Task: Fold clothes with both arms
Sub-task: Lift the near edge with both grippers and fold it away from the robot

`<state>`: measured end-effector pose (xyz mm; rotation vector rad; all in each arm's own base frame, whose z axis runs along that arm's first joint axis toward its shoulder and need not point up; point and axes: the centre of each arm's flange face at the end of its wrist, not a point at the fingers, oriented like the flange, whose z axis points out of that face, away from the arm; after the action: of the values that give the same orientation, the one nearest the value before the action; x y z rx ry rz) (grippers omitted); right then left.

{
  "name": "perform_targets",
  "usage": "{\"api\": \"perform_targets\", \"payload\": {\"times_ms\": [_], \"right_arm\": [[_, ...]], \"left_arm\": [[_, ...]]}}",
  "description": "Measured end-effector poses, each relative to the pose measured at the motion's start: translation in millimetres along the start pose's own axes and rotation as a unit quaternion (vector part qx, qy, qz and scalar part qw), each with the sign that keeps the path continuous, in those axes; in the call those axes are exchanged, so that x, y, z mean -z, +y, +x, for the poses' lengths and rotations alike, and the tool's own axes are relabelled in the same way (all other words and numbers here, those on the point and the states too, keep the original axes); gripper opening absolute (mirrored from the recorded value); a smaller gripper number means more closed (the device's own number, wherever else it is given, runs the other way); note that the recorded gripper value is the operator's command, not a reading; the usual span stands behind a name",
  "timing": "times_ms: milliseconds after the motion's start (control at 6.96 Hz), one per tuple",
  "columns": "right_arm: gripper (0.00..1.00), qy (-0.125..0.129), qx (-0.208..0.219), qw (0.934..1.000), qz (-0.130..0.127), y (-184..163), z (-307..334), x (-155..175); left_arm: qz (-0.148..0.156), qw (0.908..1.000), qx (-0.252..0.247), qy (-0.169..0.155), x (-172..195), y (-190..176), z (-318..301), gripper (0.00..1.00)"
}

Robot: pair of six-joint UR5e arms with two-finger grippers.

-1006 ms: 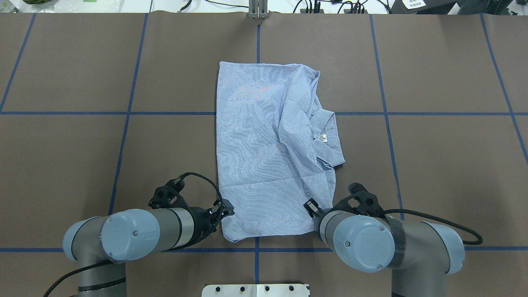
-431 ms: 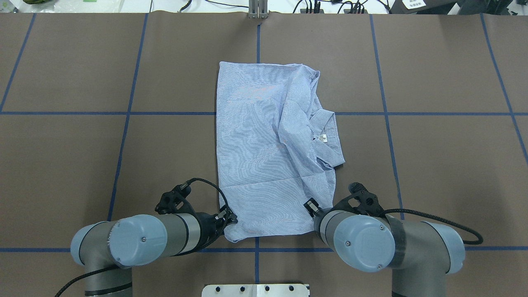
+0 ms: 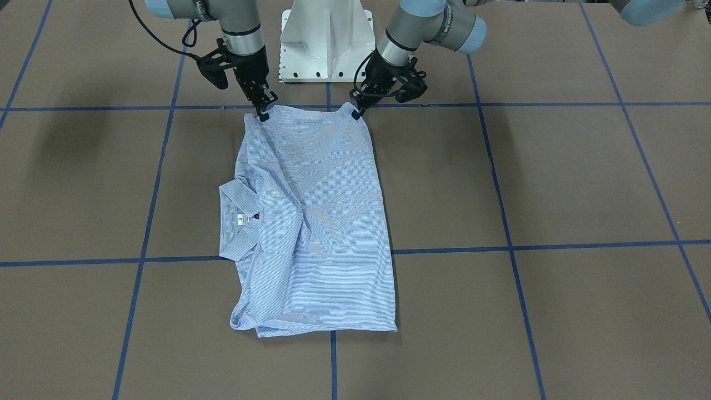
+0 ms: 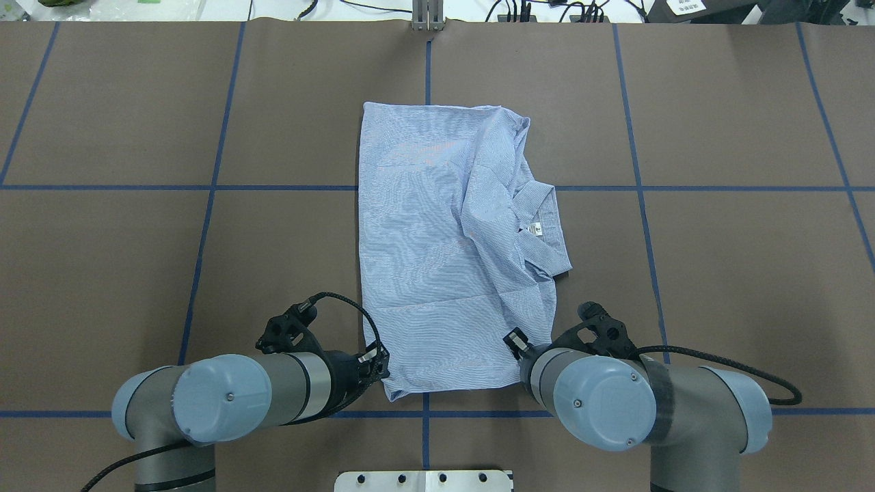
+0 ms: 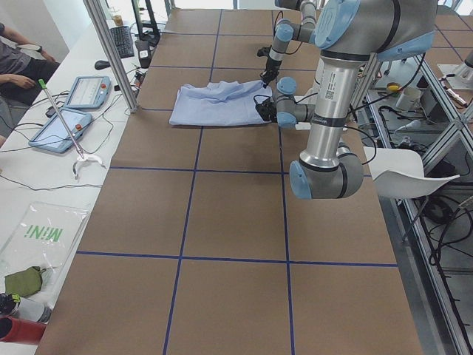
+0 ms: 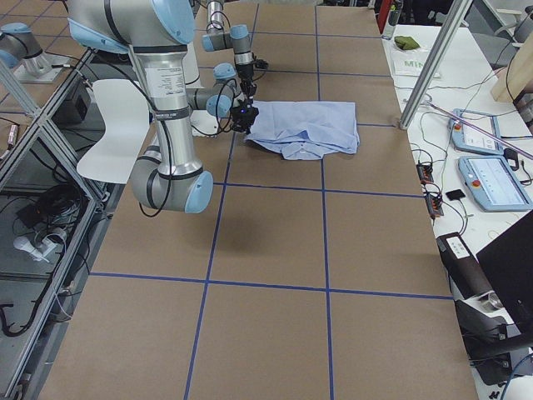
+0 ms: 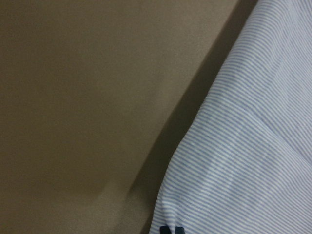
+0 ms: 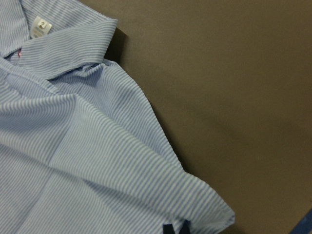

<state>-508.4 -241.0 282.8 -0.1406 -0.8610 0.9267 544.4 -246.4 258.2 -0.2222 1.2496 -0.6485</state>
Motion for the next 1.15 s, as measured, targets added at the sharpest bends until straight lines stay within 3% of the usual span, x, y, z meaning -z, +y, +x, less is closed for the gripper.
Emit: {"api": "perform_targets", "payload": {"times_ms": [144, 431, 575, 862, 1149], "right_arm": [[0.0, -0.001, -0.005, 0.9999, -0.012, -0.3, -0.2, 20.5], [0.0, 0.02, -0.023, 0.9976, -0.062, -3.5, 4.2, 100.3], [0.0, 0.022, -0.032, 0.9964, -0.075, -12.0, 0.8, 134.4], [0.0, 0.013, -0.06, 0.9963, -0.06, -50.4, -32.0, 149.5], [0.0, 0.021, -0.06, 0.9974, -0.035, -101.2, -97.0, 122.9]], "left_arm": [[-0.009, 0.9998, 0.0, 0.015, 30.2, 0.5, 3.1, 0.0], [-0.033, 0.9988, 0.005, 0.036, 107.5, 10.0, 15.2, 0.0], [-0.049, 0.998, 0.012, 0.039, 138.2, 16.0, 25.3, 0.0], [-0.031, 0.9975, 0.02, 0.061, 163.5, -12.5, 58.1, 0.0], [0.011, 0.9981, 0.015, 0.058, 134.9, -72.7, 106.8, 0.0]]}}
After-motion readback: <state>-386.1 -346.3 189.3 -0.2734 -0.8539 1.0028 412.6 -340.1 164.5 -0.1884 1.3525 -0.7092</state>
